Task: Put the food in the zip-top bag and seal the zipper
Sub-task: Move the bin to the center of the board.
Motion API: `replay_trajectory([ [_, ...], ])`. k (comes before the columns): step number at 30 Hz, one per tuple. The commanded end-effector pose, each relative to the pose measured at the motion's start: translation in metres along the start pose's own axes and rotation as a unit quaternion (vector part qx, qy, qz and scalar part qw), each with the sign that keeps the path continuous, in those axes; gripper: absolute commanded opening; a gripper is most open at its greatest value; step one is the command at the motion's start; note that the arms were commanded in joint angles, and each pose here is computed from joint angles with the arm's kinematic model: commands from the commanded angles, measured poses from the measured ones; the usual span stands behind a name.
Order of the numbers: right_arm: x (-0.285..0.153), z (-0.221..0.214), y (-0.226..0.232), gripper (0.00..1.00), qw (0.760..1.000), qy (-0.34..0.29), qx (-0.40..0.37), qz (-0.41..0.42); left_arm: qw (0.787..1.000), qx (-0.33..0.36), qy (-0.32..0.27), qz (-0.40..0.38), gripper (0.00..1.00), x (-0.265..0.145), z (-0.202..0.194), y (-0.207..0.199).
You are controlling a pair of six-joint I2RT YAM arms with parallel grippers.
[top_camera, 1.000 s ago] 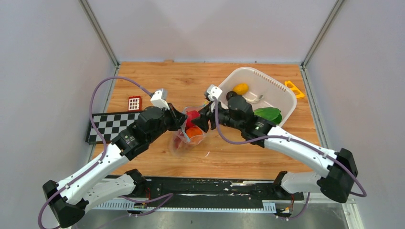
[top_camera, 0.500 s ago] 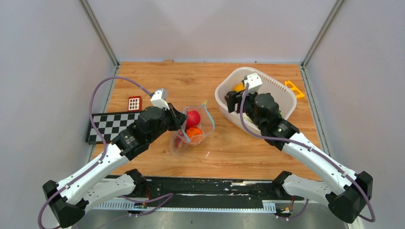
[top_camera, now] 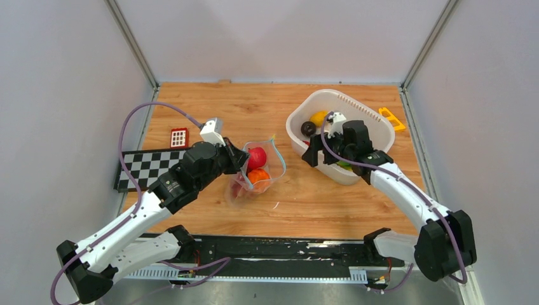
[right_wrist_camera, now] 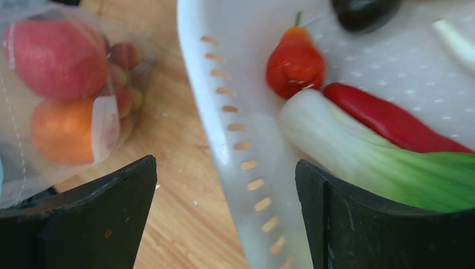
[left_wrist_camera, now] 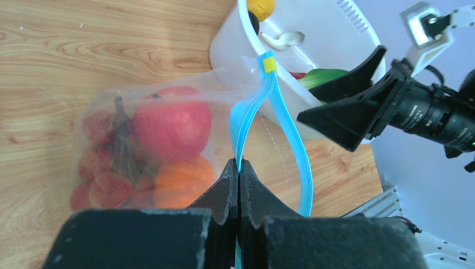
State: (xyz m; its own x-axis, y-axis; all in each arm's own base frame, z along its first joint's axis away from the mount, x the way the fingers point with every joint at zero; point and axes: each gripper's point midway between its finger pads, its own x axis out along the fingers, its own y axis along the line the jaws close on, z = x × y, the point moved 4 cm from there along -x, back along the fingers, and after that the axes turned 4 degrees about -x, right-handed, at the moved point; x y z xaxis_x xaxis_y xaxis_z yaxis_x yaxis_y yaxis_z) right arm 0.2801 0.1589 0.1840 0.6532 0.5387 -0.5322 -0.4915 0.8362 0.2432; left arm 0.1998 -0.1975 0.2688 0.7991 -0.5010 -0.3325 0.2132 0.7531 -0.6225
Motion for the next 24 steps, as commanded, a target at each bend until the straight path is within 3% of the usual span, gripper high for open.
replay_trajectory([
  [1, 0.005, -0.018, 0.032, 0.94, 0.99, 0.045, 0.025, 0.132, 0.999, -0.003, -0.032, -0.021, 0.0, -0.005, 0.016, -0.011],
  [7, 0.012, -0.025, 0.059, 0.94, 0.974, 0.055, 0.041, 0.214, 0.999, -0.002, -0.025, -0.023, 0.0, -0.003, 0.014, -0.012],
  [18, 0.01, 0.003, 0.111, 0.95, 0.972, -0.014, 0.053, 0.227, 0.999, -0.007, -0.033, -0.02, 0.0, -0.005, 0.016, -0.011],
  [21, 0.006, 0.022, 0.101, 0.94, 0.982, -0.058, 0.053, 0.173, 0.999, -0.007, -0.033, -0.021, 0.0, -0.006, 0.016, -0.011],
  [24, 0.002, 0.037, 0.068, 0.94, 0.993, -0.095, 0.045, 0.044, 0.999, -0.008, -0.033, -0.02, 0.0, -0.006, 0.016, -0.011],
])
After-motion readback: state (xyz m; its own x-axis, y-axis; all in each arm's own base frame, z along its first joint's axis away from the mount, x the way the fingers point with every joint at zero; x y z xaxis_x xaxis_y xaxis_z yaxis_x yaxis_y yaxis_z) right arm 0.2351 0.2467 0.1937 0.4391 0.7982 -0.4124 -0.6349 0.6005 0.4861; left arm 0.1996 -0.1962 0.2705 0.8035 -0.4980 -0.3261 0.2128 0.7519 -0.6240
